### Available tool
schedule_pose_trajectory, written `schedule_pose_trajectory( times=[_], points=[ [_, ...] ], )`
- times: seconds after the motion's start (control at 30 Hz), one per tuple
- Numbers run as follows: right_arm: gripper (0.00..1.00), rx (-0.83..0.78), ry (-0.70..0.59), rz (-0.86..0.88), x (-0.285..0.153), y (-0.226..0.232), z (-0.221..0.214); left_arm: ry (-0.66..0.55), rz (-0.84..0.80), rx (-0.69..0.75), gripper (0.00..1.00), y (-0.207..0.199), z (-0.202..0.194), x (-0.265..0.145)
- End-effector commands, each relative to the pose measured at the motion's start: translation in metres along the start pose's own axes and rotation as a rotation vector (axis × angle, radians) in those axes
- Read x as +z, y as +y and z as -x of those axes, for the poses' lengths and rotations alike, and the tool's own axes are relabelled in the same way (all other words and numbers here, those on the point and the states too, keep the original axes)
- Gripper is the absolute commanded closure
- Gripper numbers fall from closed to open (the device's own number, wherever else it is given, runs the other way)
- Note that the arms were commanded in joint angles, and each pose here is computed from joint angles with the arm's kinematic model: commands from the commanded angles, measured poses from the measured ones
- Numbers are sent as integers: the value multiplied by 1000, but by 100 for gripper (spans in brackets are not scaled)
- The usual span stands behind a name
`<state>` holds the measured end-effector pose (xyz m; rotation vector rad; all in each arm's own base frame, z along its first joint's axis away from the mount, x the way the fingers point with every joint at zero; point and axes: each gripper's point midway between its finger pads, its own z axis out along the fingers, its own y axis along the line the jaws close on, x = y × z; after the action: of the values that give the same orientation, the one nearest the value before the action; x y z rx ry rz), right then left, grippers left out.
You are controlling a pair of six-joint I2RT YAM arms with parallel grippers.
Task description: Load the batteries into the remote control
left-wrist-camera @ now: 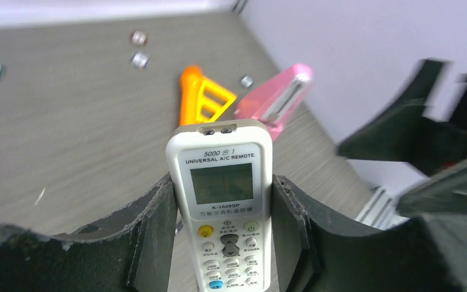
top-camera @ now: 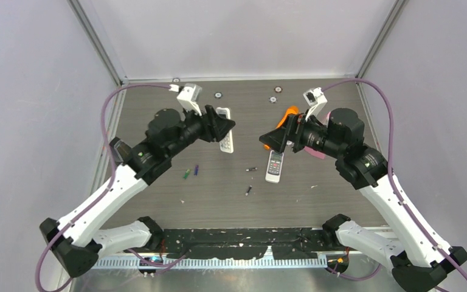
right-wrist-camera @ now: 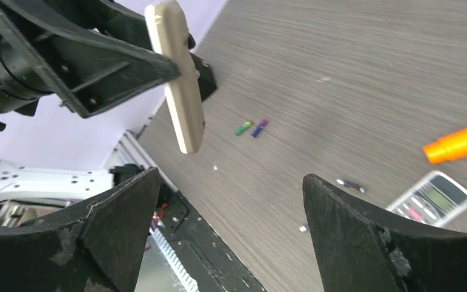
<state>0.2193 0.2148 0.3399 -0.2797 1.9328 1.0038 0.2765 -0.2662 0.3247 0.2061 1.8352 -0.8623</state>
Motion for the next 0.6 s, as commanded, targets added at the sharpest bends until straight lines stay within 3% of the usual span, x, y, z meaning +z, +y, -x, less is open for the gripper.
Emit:
schedule_pose_trajectory(
  times=[0.0,0.27,0.57],
  points=[
    [7,-36,-161,291,-10,65,41,-151,-233,140,100,-54,61,-37],
    [3,-85,-237,616,-24,136,58,-286,-578,143,100,-128,106,-105],
    [5,-137,-183,745,-13,179,50,-309,-858,128,100,-172,115,-155]
  ],
)
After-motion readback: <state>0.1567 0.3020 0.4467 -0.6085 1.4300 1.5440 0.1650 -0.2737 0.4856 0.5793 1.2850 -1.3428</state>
